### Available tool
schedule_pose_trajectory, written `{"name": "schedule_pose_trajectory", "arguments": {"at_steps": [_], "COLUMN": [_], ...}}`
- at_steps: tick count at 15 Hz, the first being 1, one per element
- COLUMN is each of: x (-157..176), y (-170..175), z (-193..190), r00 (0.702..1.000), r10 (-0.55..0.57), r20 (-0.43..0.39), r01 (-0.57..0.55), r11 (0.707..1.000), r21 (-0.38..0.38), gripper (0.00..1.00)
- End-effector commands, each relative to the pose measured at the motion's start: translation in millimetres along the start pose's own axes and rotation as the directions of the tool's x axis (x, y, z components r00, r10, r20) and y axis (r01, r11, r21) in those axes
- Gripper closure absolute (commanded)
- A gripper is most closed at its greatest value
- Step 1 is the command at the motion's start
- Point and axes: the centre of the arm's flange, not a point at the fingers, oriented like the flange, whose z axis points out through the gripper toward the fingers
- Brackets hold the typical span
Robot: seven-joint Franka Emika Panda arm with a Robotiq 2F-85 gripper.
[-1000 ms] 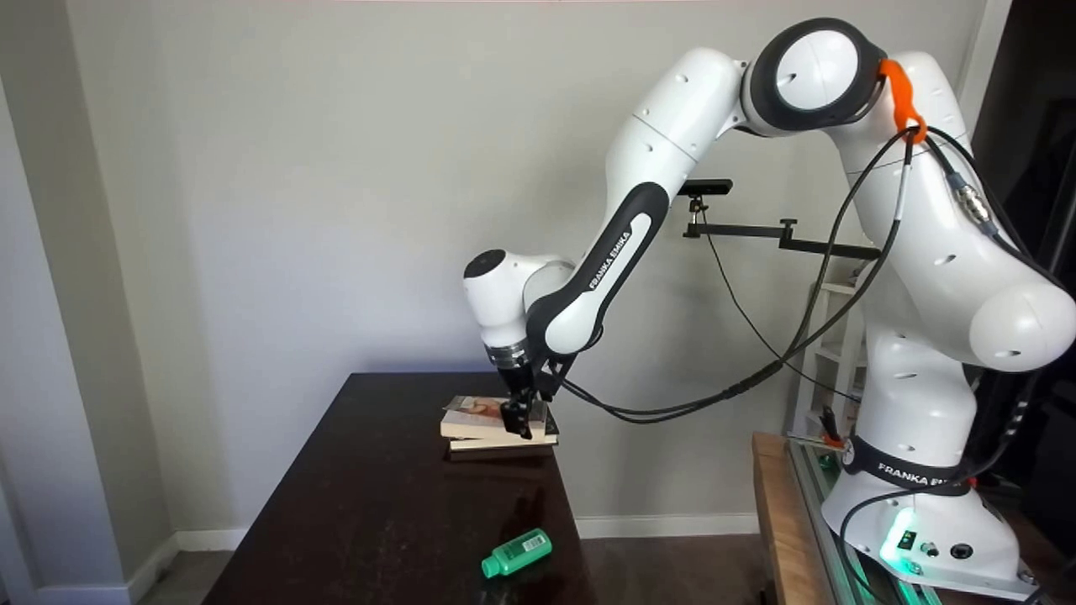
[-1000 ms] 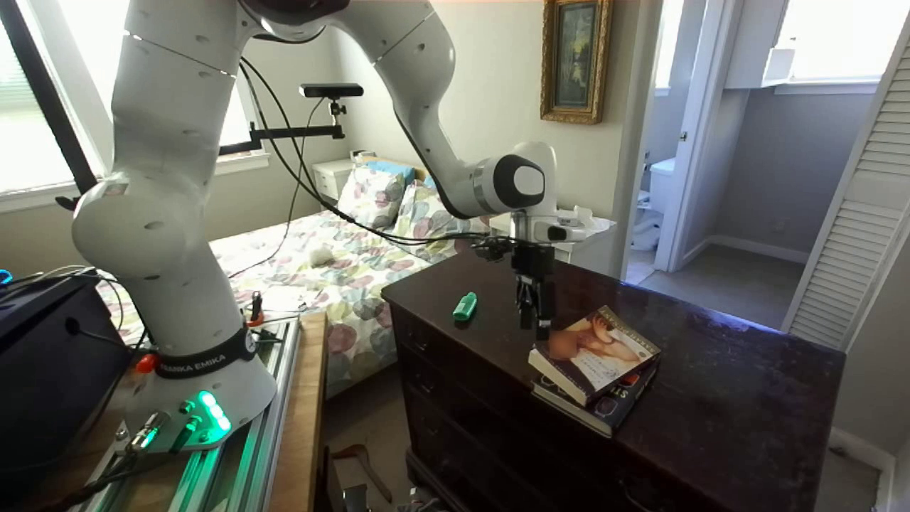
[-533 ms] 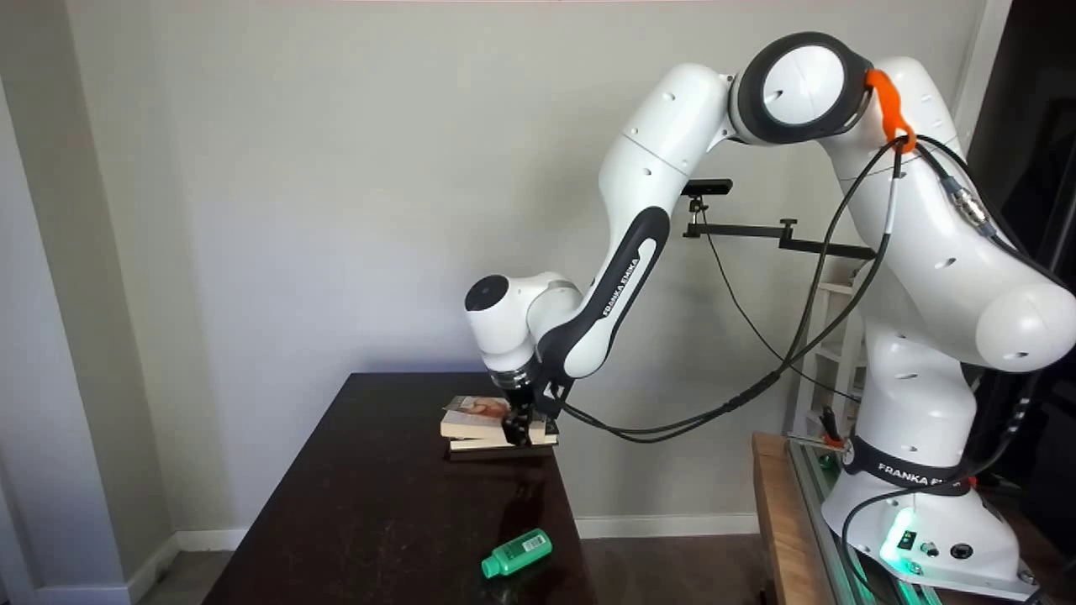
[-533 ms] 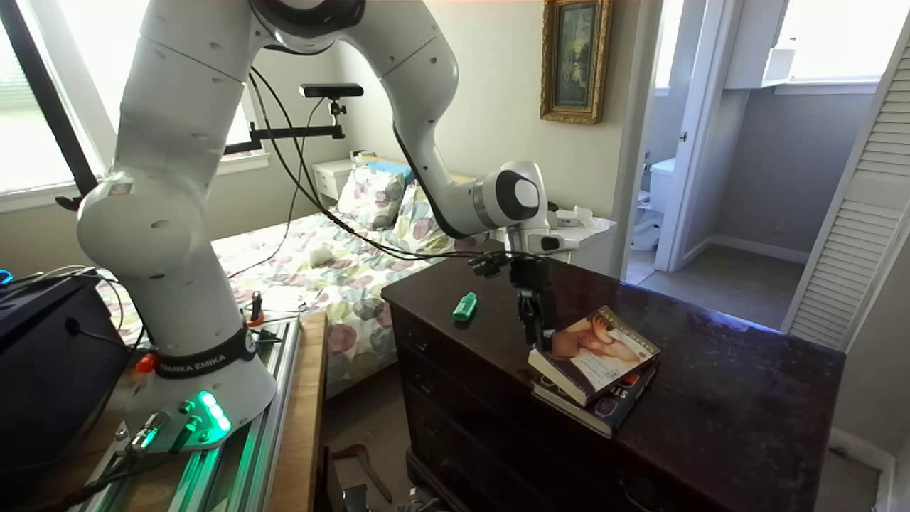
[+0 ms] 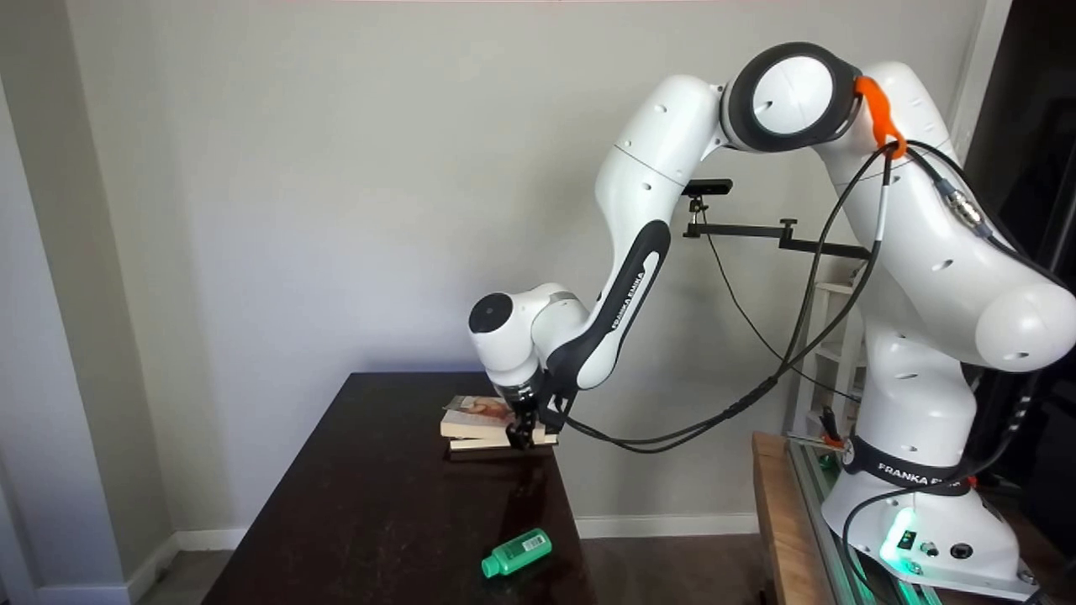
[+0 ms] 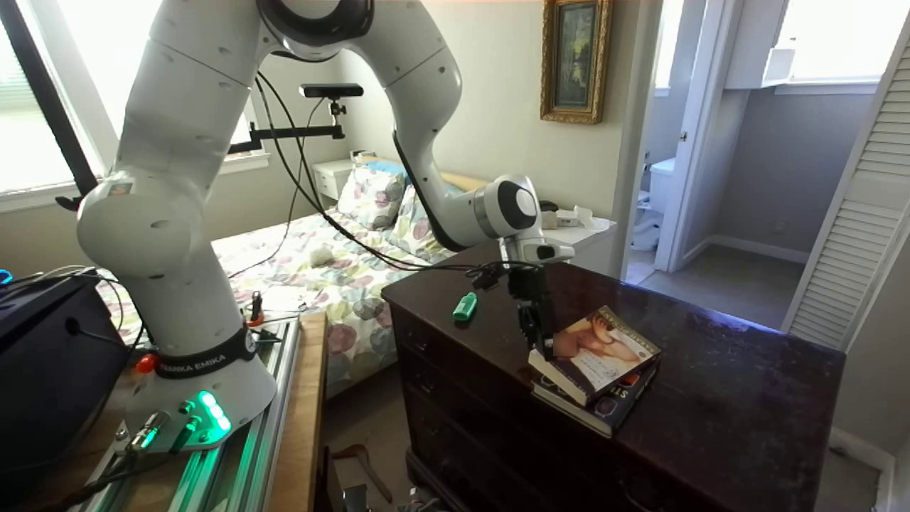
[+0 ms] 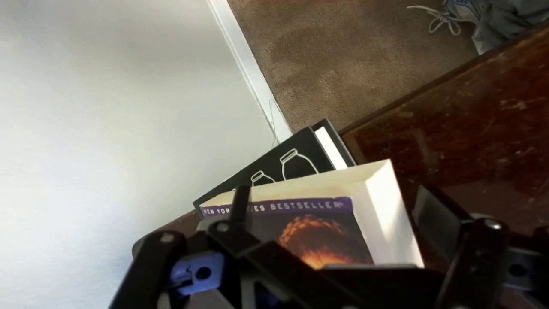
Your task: Turn the book on top upside down.
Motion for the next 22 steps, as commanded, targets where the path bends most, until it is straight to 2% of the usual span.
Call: {"name": "schedule_pose_trajectory", "arguments": {"at_steps": [1, 2, 6, 10, 16, 18, 22], "x": [-0.9, -0.8, -0.3, 2.8, 3.5, 4.0, 7.4], "y": [-3.9, -4.1, -4.5, -1.3, 3.2, 5.5, 15.5], "z": [7.8, 8.4, 7.2, -0.2, -8.5, -12.0, -30.5], "r00": [0.999, 0.999, 0.999, 1.0, 1.0, 1.0, 0.996], "r10": [0.013, 0.014, 0.019, 0.022, 0.016, 0.011, -0.016], "r20": [-0.03, -0.034, -0.045, -0.014, 0.015, 0.028, 0.09], "r01": [-0.014, -0.015, -0.021, -0.022, -0.017, -0.013, 0.001], "r11": [1.0, 1.0, 0.999, 1.0, 0.999, 0.998, 0.987], "r21": [-0.021, -0.023, -0.028, -0.002, 0.037, 0.055, 0.162], "gripper": [0.29, 0.31, 0.61, 0.84, 0.94, 0.93, 0.93]}}
